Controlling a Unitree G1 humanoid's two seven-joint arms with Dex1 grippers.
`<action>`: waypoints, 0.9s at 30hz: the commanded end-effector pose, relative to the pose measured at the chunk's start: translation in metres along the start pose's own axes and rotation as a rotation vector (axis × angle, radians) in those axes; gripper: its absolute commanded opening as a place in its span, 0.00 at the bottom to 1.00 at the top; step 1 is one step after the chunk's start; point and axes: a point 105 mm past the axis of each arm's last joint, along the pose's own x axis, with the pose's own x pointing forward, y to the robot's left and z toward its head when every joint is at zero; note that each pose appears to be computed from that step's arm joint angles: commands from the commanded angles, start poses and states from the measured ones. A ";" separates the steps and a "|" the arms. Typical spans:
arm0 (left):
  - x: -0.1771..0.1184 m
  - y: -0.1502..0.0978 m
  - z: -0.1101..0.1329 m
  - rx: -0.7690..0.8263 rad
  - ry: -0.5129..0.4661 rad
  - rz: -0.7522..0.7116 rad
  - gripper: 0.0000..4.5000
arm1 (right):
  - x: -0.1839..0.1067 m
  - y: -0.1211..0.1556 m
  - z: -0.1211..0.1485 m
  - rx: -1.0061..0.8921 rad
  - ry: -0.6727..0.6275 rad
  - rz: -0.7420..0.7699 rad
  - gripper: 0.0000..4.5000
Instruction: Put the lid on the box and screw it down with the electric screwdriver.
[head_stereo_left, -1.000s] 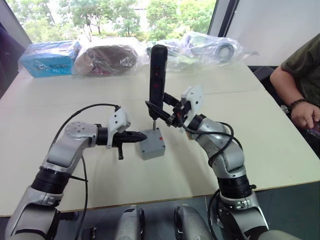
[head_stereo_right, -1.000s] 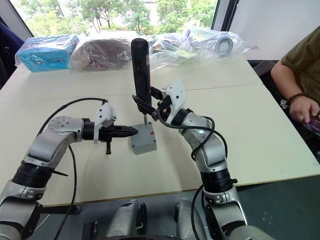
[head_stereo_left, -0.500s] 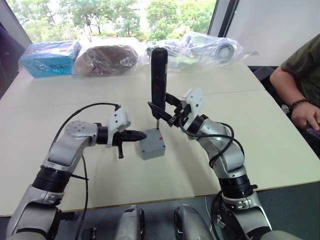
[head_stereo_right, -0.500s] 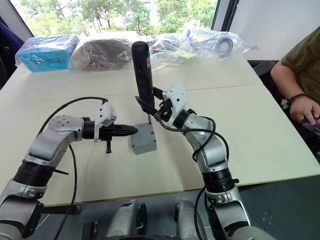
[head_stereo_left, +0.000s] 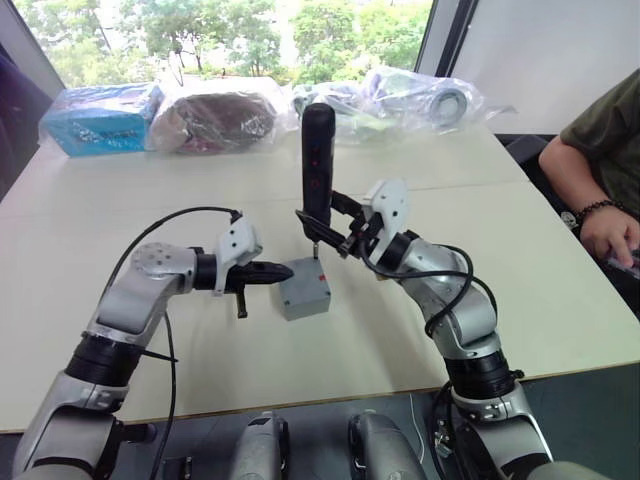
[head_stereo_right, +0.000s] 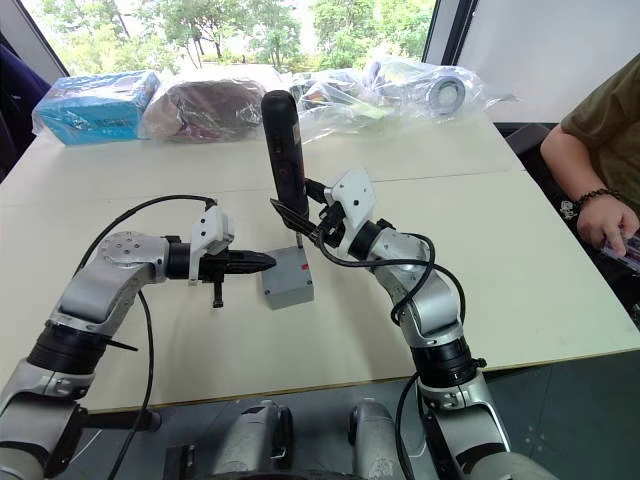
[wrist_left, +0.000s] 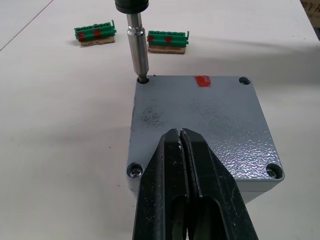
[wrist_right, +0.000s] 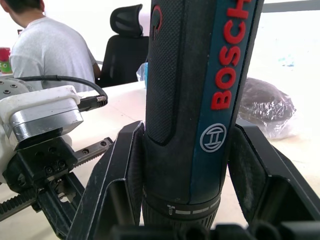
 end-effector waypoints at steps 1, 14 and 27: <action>0.003 -0.005 -0.002 0.007 0.018 -0.011 0.00 | -0.004 0.005 -0.026 0.045 0.103 0.004 0.42; 0.005 -0.009 -0.009 0.014 0.049 -0.022 0.00 | -0.012 0.004 -0.061 0.130 0.249 -0.054 0.42; 0.009 -0.010 -0.013 0.015 0.058 -0.023 0.00 | -0.014 0.007 -0.078 0.097 0.337 -0.048 0.42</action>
